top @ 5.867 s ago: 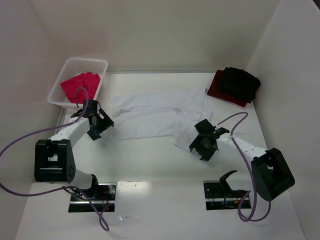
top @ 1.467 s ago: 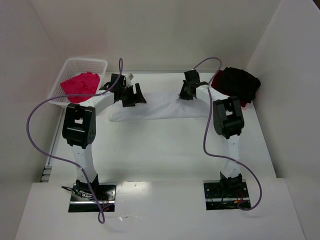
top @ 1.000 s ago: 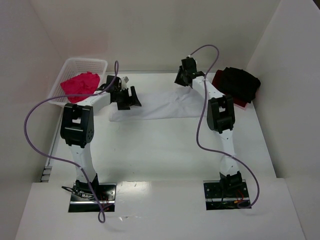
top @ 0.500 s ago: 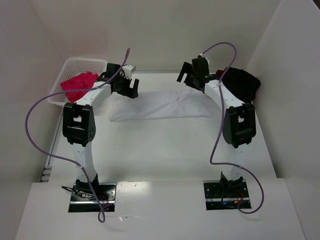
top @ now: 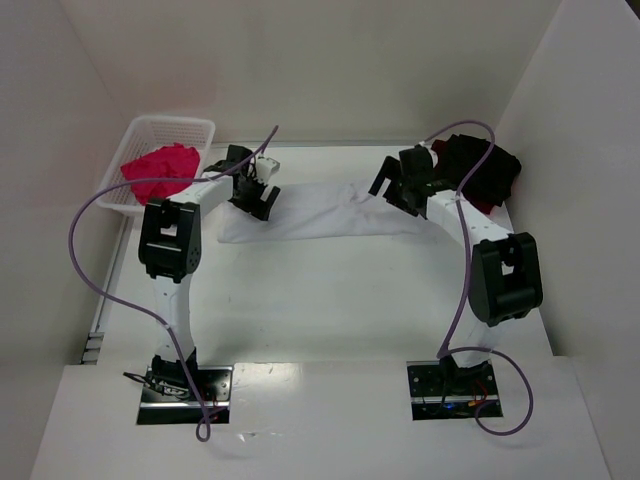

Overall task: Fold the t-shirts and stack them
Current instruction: Fold the other side of the tshirt into a rectangle, then rotate the tshirt 90 degrees

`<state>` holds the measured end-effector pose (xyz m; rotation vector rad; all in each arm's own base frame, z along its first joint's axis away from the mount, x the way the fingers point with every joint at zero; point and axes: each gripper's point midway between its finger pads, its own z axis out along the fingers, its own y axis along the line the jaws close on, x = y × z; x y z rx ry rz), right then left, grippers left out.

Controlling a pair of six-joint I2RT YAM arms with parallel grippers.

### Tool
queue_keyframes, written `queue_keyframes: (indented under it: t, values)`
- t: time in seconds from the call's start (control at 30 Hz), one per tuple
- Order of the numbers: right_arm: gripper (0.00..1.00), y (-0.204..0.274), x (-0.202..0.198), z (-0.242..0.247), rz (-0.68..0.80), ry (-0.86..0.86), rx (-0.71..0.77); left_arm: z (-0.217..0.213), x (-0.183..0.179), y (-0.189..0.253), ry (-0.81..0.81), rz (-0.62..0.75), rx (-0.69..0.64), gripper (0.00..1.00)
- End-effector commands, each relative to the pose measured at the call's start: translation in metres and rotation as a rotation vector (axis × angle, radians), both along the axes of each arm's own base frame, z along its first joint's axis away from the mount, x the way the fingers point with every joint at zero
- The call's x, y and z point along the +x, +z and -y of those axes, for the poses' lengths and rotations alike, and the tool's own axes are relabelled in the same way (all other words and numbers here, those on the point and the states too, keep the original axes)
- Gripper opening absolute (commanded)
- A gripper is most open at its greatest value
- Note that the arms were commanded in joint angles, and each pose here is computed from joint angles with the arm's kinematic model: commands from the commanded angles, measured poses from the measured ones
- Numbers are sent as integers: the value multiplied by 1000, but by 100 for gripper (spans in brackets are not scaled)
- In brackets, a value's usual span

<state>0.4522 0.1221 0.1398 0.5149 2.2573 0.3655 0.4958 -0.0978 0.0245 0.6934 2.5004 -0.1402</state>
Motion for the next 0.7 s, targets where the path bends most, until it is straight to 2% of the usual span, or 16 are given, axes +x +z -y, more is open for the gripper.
queue_keyframes:
  t: [0.0,0.13,0.23,0.43,0.67]
  values:
    - [100,18,-2,3,55,-29,20,-13,-15,-19,47,-73,106,99]
    - [100,10,-4,3,36,-29,15,-7,-45,-34,115,-199,113,99]
    - [100,-5,-2,3,-1,-29,5,10,-66,-34,136,-241,91,99]
    - [100,-35,4,0,-74,-10,-21,37,-126,-32,199,-370,-17,99]
    - [100,-59,8,-3,-119,26,-43,64,-179,-13,195,-438,-125,99]
